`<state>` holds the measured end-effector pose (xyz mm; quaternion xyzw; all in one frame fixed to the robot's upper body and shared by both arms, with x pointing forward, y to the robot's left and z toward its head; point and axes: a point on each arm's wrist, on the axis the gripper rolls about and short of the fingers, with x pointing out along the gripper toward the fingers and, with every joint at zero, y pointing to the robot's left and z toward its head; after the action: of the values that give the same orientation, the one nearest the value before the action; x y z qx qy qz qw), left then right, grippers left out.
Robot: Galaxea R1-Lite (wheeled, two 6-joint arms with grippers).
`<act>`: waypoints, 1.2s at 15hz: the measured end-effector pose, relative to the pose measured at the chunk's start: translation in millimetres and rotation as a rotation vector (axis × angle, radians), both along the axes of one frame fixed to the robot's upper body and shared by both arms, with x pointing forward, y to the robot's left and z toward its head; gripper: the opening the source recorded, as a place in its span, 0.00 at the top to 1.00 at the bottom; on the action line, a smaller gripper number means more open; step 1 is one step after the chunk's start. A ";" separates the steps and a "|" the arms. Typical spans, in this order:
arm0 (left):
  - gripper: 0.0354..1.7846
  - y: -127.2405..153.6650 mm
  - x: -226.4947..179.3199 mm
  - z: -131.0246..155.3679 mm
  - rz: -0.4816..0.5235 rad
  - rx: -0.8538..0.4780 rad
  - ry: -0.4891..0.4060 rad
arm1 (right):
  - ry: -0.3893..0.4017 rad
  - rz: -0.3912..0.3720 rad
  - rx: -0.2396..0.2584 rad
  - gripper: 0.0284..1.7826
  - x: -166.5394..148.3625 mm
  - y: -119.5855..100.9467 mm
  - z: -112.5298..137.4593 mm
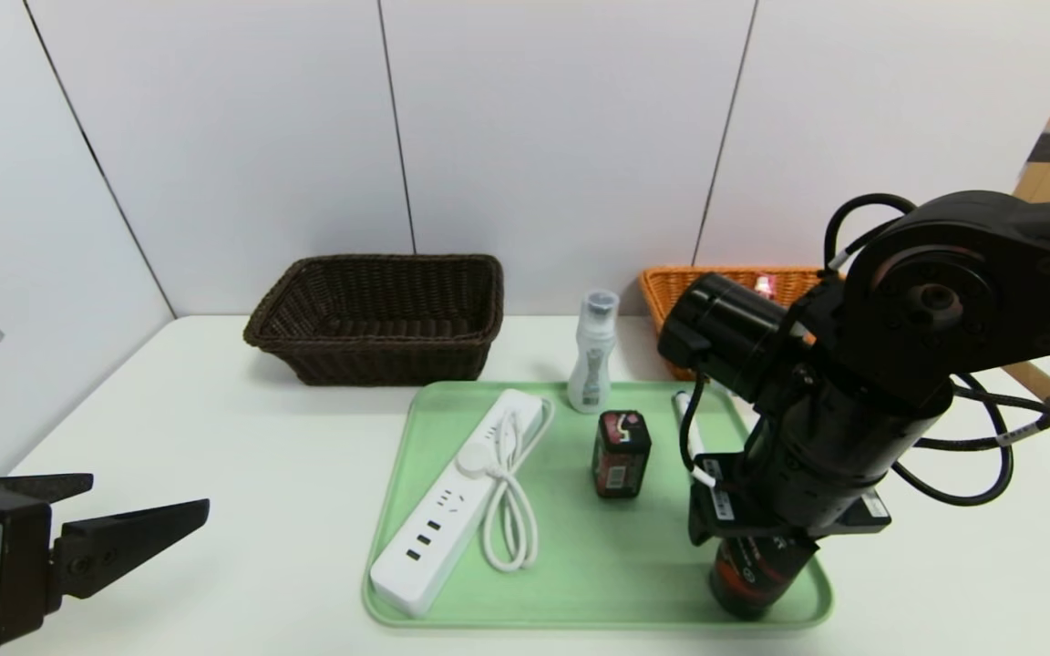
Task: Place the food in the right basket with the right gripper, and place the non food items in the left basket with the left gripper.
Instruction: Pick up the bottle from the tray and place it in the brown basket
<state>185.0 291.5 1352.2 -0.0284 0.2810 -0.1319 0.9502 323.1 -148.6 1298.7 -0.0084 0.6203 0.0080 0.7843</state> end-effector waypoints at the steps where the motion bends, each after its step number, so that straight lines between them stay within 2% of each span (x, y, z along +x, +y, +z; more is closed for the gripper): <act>1: 0.06 0.1 -0.2 0.0 0.000 -0.001 -0.002 | 0.001 -0.008 0.005 0.40 0.1 0.5 -0.3; 4: 0.06 0.3 -0.7 -0.2 -0.001 0.000 -0.003 | 0.001 -0.013 0.010 0.58 -0.5 0.8 0.2; 5: 0.06 0.3 -0.8 -0.1 -0.002 0.000 -0.003 | -0.001 -0.014 0.013 0.72 -0.8 0.7 1.2; 6: 0.06 0.3 -0.7 -0.2 -0.002 0.001 -0.003 | -0.006 -0.015 0.019 0.78 -1.2 0.5 2.6; 8: 0.06 0.3 -0.8 0.0 -0.002 0.000 -0.004 | -0.019 -0.032 0.042 0.79 -3.0 -1.0 9.6; 9: 0.06 0.4 -0.8 -0.1 -0.002 0.001 -0.004 | -0.029 -0.032 0.061 0.84 -4.3 -1.7 15.1; 11: 0.06 0.5 -1.0 -0.3 -0.002 0.001 -0.002 | -0.038 -0.027 0.093 0.85 -9.5 -5.3 25.8; 14: 0.06 0.4 -1.0 -0.8 -0.003 0.002 0.000 | -0.018 -0.019 0.123 0.86 -23.4 -16.5 45.1; 18: 0.06 0.2 -0.6 -1.5 -0.003 0.003 0.002 | -0.005 -0.026 0.129 0.86 -28.9 -23.7 51.2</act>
<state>184.4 291.8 1350.6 -0.0265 0.2823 -0.1328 0.9497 294.2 -172.3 1349.8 0.0502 0.6167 0.0378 0.7847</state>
